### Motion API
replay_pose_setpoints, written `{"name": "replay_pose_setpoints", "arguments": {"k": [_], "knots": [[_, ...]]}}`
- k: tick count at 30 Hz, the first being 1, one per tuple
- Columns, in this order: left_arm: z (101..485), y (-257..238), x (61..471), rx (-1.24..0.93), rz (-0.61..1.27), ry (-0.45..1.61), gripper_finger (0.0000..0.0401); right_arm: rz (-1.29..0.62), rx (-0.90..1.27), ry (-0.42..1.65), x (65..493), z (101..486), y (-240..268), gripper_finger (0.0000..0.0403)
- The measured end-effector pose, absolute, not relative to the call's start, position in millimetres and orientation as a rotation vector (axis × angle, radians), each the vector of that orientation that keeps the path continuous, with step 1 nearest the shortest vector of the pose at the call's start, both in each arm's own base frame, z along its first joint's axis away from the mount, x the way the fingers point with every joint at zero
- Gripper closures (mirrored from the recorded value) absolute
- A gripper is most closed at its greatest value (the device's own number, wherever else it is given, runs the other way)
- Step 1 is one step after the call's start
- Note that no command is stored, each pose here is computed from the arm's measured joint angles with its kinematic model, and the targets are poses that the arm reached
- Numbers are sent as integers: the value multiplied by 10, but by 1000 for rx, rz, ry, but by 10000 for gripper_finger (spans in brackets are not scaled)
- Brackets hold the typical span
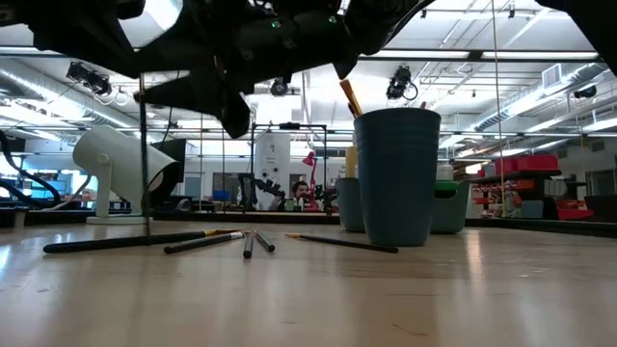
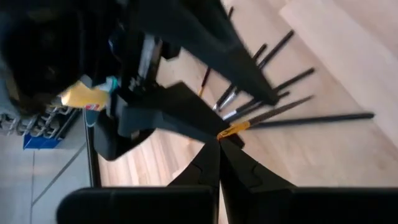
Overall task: Pick & Place Paint Supplies
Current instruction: Put the gold paint brush into the cup
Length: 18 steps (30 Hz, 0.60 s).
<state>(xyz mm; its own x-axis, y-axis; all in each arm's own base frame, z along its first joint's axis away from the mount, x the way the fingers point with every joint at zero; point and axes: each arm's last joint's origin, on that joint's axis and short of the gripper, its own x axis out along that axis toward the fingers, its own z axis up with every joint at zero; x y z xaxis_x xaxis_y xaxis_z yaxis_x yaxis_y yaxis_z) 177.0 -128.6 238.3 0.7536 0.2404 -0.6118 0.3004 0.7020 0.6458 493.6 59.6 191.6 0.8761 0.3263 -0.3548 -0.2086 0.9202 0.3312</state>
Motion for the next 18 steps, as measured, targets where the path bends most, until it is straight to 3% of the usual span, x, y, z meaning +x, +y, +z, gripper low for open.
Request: {"name": "replay_pose_setpoints", "arguments": {"k": [8,16,18], "knots": [[2392,-1299,1780,806,-53,726,399,233,235,456,4923,1866,568,248],[2394,-1296,1780,781,-30,723,395,280,116,438,4922,1869,574,382],[2394,-1296,1780,743,-16,721,394,295,56,429,4921,1869,587,391]]}}
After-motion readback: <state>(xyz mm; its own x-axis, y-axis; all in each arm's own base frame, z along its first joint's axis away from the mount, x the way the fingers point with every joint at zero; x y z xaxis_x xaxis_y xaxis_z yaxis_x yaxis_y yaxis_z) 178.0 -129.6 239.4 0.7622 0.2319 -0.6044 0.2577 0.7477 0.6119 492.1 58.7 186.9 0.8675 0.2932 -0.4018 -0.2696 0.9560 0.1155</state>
